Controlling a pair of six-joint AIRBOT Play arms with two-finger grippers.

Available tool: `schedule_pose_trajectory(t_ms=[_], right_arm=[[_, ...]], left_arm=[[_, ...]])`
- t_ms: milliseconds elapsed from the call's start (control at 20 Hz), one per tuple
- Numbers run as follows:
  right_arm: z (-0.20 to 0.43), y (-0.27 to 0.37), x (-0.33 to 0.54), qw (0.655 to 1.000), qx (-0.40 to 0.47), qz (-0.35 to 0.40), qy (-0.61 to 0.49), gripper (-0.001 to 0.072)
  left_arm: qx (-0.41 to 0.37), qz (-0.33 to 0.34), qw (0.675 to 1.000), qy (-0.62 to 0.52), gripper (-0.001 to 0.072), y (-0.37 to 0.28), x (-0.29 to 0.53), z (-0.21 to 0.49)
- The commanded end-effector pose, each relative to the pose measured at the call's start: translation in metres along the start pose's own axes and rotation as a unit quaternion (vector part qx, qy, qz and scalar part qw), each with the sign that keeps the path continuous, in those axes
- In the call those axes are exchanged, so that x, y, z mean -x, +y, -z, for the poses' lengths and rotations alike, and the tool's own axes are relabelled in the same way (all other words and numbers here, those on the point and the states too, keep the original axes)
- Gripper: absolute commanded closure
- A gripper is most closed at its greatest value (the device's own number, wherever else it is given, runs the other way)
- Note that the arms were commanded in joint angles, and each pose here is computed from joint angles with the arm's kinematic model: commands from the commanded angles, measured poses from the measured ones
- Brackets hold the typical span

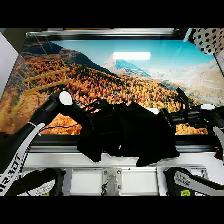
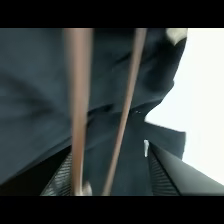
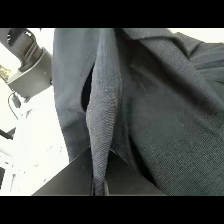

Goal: Fold the clothes and pants, and hang the long-sleeved shirts on hangers.

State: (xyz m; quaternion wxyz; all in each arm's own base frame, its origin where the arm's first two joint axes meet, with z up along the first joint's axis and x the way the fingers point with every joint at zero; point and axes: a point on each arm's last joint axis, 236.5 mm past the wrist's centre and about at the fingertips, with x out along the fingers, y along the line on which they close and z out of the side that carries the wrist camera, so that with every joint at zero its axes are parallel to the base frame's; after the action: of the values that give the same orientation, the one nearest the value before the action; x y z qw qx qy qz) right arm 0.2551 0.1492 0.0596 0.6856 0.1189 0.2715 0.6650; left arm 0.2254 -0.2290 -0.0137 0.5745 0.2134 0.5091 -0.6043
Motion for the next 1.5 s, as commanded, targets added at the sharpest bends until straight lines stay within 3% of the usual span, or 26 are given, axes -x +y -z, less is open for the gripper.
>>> schedule_pose_trajectory(t_ms=[0, 300, 450, 650, 800, 950, 1050, 1300, 1450], right_arm=[[0.000, 0.000, 0.000, 1.000, 0.001, 0.000, 0.001, 0.0706], [0.000, 0.000, 0.000, 1.000, 0.001, 0.000, 0.002, 0.0707], [-0.002, -0.006, 0.001, 1.000, 0.004, 0.015, 0.001, 0.0707], [-0.029, -0.011, 0.005, 0.998, 0.028, 0.034, -0.036, 0.0707], [-0.055, -0.021, 0.014, 0.994, 0.036, 0.095, -0.041, 0.0707], [-0.078, -0.020, 0.022, 0.987, 0.056, 0.141, -0.044, 0.0707], [-0.086, -0.018, 0.026, 0.983, 0.068, 0.161, -0.046, 0.0707], [-0.089, -0.013, 0.026, 0.983, 0.059, 0.164, -0.049, 0.0707], [-0.089, -0.013, 0.026, 0.983, 0.059, 0.164, -0.049, 0.0706]], left_arm=[[0.021, -0.015, 1.000, -0.008, 0.0255, 0.003, 0.013, 0.002], [0.140, -0.046, 0.988, -0.041, 0.0256, 0.030, 0.036, 0.005], [0.180, -0.098, 0.975, -0.089, 0.0256, 0.051, 0.081, -0.003], [0.266, -0.191, 0.926, -0.189, 0.0256, 0.071, 0.157, -0.009], [0.352, -0.211, 0.884, -0.222, 0.0286, 0.064, 0.173, 0.006], [0.444, -0.197, 0.851, -0.201, 0.0266, 0.045, 0.131, 0.035], [0.493, -0.161, 0.834, -0.190, 0.0095, 0.025, 0.087, 0.040], [0.534, -0.115, 0.822, -0.163, 0.0082, -0.013, -0.007, 0.031], [0.523, -0.105, 0.835, -0.133, 0.0082, -0.022, -0.043, 0.020]])
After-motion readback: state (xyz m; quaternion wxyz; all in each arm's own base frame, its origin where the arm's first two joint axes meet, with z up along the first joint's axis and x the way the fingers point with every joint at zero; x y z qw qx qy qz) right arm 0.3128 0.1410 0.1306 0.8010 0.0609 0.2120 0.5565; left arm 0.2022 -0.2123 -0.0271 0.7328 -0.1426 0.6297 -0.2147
